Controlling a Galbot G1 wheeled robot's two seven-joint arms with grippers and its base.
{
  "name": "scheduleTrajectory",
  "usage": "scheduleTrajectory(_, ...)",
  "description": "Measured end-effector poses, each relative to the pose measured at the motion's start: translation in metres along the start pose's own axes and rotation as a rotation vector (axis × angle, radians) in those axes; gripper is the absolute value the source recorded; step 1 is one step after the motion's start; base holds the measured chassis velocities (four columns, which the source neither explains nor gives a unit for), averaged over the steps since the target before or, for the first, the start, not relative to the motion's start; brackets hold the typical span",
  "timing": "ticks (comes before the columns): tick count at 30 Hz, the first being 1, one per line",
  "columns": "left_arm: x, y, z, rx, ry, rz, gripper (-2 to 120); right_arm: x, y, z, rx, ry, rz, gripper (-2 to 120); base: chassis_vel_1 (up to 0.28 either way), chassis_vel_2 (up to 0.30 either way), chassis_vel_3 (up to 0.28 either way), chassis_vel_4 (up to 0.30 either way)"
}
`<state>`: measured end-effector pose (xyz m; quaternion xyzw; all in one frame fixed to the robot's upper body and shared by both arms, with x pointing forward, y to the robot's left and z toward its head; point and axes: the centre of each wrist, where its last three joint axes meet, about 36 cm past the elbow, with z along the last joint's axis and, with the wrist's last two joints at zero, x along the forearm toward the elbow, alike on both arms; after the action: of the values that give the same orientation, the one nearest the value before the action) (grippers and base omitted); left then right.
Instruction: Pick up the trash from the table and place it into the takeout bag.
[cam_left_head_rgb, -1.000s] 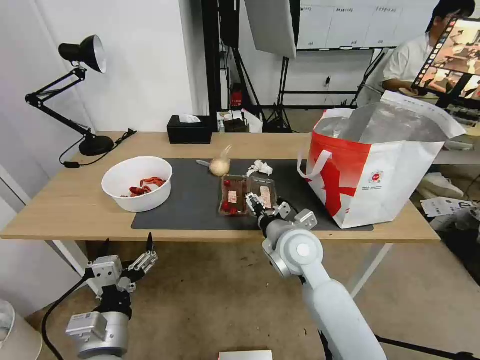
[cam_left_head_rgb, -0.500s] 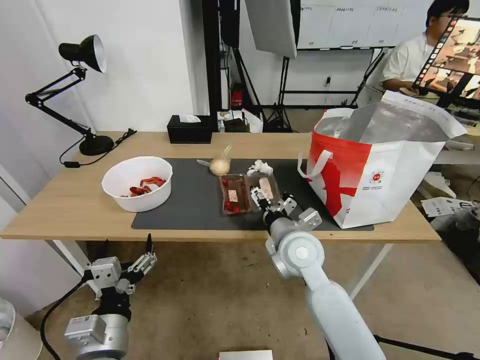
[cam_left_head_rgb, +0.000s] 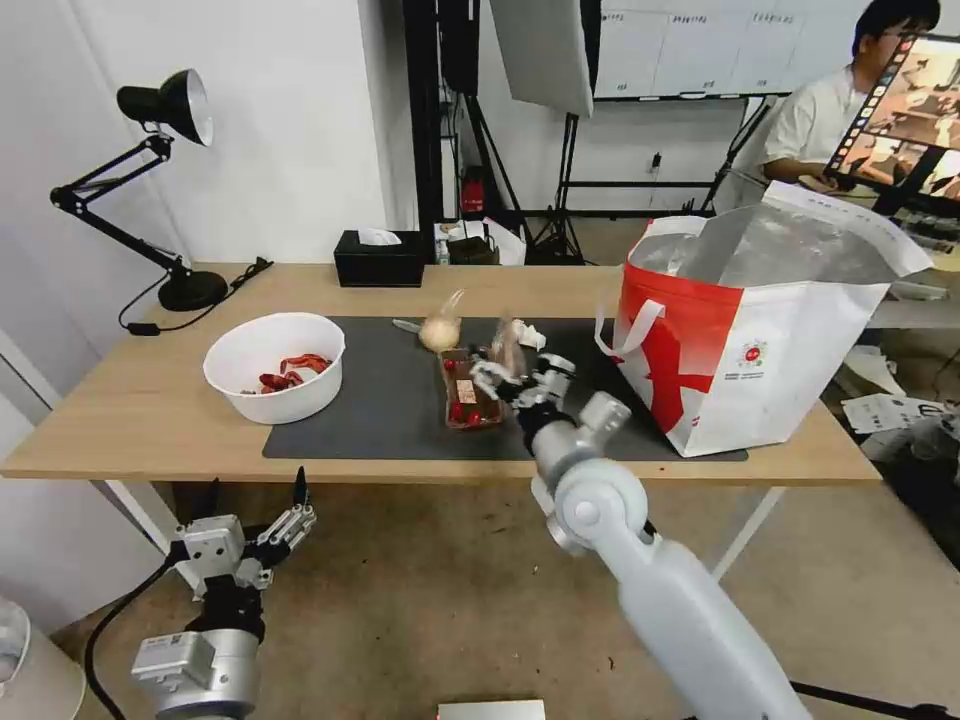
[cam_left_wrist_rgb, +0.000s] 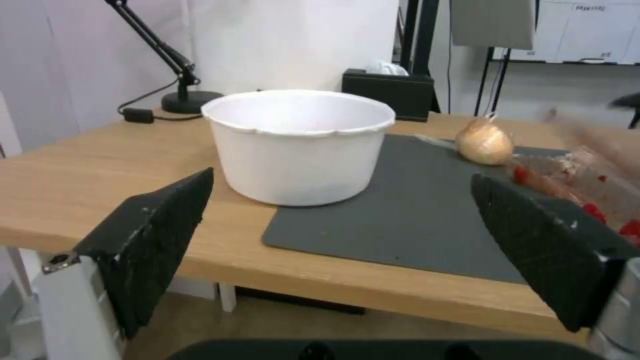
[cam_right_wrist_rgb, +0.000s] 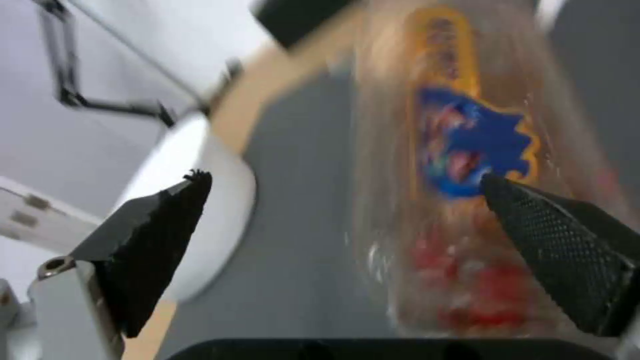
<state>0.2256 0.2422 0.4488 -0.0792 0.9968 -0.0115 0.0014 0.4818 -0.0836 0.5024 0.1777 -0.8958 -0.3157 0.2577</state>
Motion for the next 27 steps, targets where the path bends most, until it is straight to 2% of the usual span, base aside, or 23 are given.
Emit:
scheduleTrajectory(3,-0.001,0.0,0.0,0.003,-0.003,-0.003,100,-0.014,0.008,-0.006,-0.05,0.05,0.036,100,0.0,0.0,0.0,0.0)
scheduleTrajectory(8,-0.001,0.001,0.0,0.006,-0.002,-0.005,100,-0.016,0.01,-0.007,-0.074,0.059,0.038,100,0.0,0.0,0.0,0.0)
scheduleTrajectory(11,-0.002,0.001,0.001,0.009,-0.003,-0.005,100,-0.015,0.008,-0.008,-0.077,0.048,0.032,100,0.0,0.0,0.0,0.0)
scheduleTrajectory(13,-0.003,0.001,0.002,0.012,-0.002,-0.005,100,-0.013,0.004,-0.016,-0.037,-0.004,-0.02,100,0.0,0.0,0.0,0.0)
scheduleTrajectory(14,-0.004,0.001,0.002,0.017,-0.002,-0.002,100,-0.015,0.001,-0.022,0.036,-0.053,-0.05,97,0.0,0.0,0.0,0.0)
scheduleTrajectory(15,-0.004,0.001,0.002,0.017,-0.002,-0.002,100,-0.015,0.001,-0.022,0.036,-0.053,-0.05,97,0.0,0.0,0.0,0.0)
scheduleTrajectory(16,-0.005,0.002,0.002,0.026,-0.002,0.002,100,-0.02,-0.003,-0.026,0.134,-0.103,-0.072,93,0.0,0.0,0.0,0.0)
scheduleTrajectory(17,-0.006,0.002,0.002,0.039,-0.003,0.009,100,-0.028,-0.01,-0.033,0.278,-0.151,-0.099,89,0.0,0.0,0.0,0.0)
scheduleTrajectory(18,-0.006,0.002,0.002,0.039,-0.003,0.009,100,-0.028,-0.01,-0.033,0.278,-0.151,-0.099,89,0.0,0.0,0.0,0.0)
scheduleTrajectory(20,-0.01,0.005,-0.001,0.08,0.002,0.034,100,-0.045,-0.026,-0.053,0.532,-0.182,-0.172,78,0.0,0.0,0.0,0.0)
scheduleTrajectory(21,-0.013,0.005,-0.003,0.116,0.014,0.054,100,-0.055,-0.035,-0.061,0.614,-0.17,-0.21,74,0.0,0.0,0.0,0.0)
scheduleTrajectory(22,-0.013,0.005,-0.003,0.116,0.014,0.054,100,-0.055,-0.035,-0.061,0.614,-0.17,-0.21,74,0.0,0.0,0.0,0.0)
scheduleTrajectory(24,-0.02,0.007,-0.01,0.21,0.044,0.099,100,-0.078,-0.053,-0.079,0.752,-0.112,-0.291,61,0.0,0.0,0.0,0.0)
scheduleTrajectory(26,-0.021,0.009,-0.012,0.233,0.052,0.109,100,-0.086,-0.057,-0.084,0.79,-0.092,-0.313,58,0.0,0.0,0.0,0.0)
scheduleTrajectory(27,-0.025,0.012,-0.015,0.276,0.068,0.126,100,-0.105,-0.062,-0.094,0.869,-0.039,-0.361,52,0.0,0.0,0.0,0.0)
